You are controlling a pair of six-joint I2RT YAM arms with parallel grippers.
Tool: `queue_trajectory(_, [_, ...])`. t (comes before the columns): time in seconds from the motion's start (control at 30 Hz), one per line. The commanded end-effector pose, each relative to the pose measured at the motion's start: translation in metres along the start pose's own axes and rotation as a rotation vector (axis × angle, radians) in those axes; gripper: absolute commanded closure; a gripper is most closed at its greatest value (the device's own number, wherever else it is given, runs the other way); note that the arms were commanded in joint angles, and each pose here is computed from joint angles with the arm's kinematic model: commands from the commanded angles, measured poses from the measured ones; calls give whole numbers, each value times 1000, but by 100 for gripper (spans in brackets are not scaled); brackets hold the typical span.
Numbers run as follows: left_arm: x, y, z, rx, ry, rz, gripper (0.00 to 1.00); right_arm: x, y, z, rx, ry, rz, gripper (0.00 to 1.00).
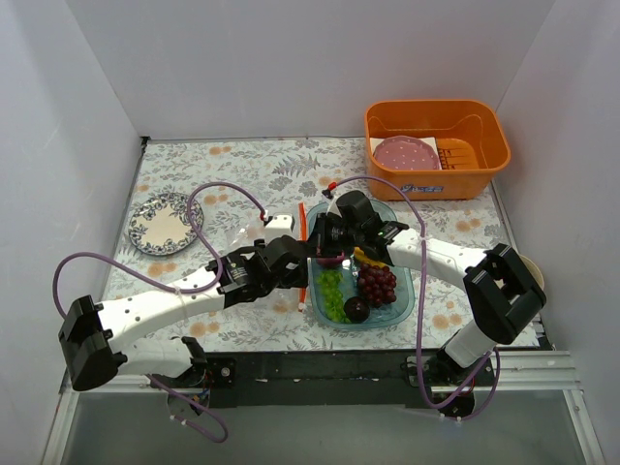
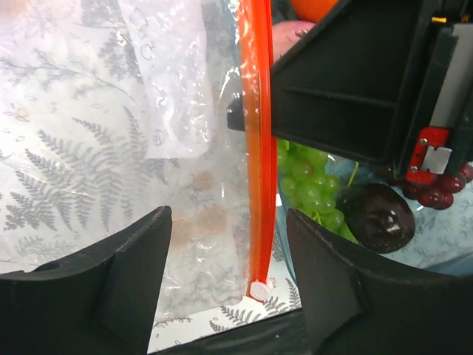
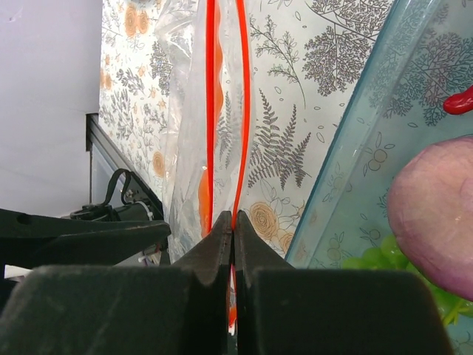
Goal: Place the food in the zip-top bag and seal the zipper
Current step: Open the zipper of the food storage bag at the center of the board.
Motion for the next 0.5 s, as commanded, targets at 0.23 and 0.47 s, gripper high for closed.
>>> queue_trajectory(0.23, [-13,-12,-11,-34,-11,-63,39,-9,12,18,-48,31,-36,99])
queue_trajectory(0.47, [-15,-17,-11,-78,-10,-76,53,-8,14,17,-42,35,-38,99])
Point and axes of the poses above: each gripper's point midway between its finger pads, its own y axis back along the fingers, its own z axis along the line the jaws close on, x = y × z, the point moved 8 cm from there along y, back along the fingers
